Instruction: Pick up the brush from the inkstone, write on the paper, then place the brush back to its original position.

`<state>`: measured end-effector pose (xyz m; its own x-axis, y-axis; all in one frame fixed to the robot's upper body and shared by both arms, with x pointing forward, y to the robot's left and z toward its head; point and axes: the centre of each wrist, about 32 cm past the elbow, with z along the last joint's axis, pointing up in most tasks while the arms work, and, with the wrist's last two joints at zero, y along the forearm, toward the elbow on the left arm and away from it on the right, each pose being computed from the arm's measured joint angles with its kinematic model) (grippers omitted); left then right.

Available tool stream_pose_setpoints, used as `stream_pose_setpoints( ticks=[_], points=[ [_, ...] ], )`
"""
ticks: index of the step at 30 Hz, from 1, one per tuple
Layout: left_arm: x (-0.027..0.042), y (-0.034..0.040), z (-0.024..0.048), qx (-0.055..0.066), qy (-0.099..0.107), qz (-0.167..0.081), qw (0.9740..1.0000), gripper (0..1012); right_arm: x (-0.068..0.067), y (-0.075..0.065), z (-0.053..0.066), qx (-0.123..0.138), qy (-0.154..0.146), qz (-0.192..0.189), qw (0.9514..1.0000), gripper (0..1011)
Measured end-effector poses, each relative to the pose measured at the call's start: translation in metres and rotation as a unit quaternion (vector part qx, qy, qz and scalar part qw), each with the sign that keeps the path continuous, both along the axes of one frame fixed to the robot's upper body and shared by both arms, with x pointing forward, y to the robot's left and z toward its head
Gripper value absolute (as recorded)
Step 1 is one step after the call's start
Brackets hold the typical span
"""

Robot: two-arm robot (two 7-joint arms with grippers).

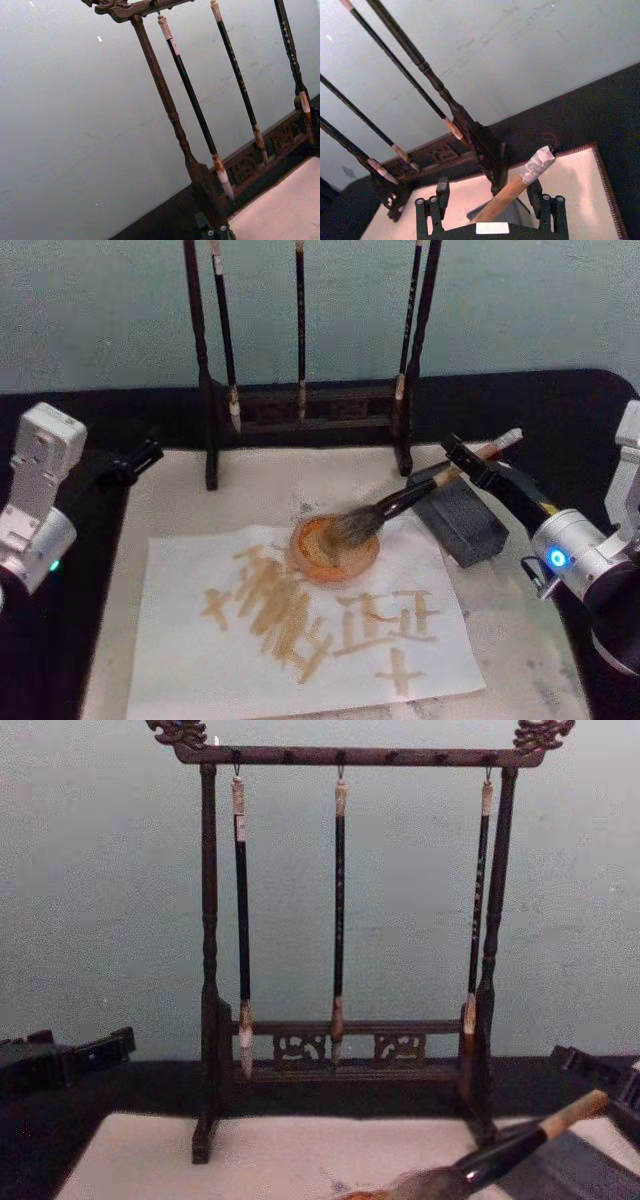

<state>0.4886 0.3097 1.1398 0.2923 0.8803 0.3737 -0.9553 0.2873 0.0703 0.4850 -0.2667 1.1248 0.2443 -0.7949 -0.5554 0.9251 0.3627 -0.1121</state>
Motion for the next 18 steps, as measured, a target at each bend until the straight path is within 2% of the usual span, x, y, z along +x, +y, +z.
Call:
stream_pose_setpoints(
  ticks=[4, 8, 18],
  points=[
    [0.0, 0.0, 0.0, 0.0, 0.0, 0.0, 1.0, 1002, -0.0018, 0.0006, 0.0048, -0.024, 0.001, 0.003, 0.9997, 1001],
    [0.0, 0.0, 0.0, 0.0, 0.0, 0.0, 1.0, 1002, -0.002, 0.0005, 0.0063, -0.036, 0.007, 0.007, 0.9993, 1001],
    [0.0, 0.0, 0.0, 0.0, 0.0, 0.0, 1.0, 1002, -0.0019, 0.0026, 0.005, -0.052, 0.019, 0.017, 0.9983, 1002]
  ],
)
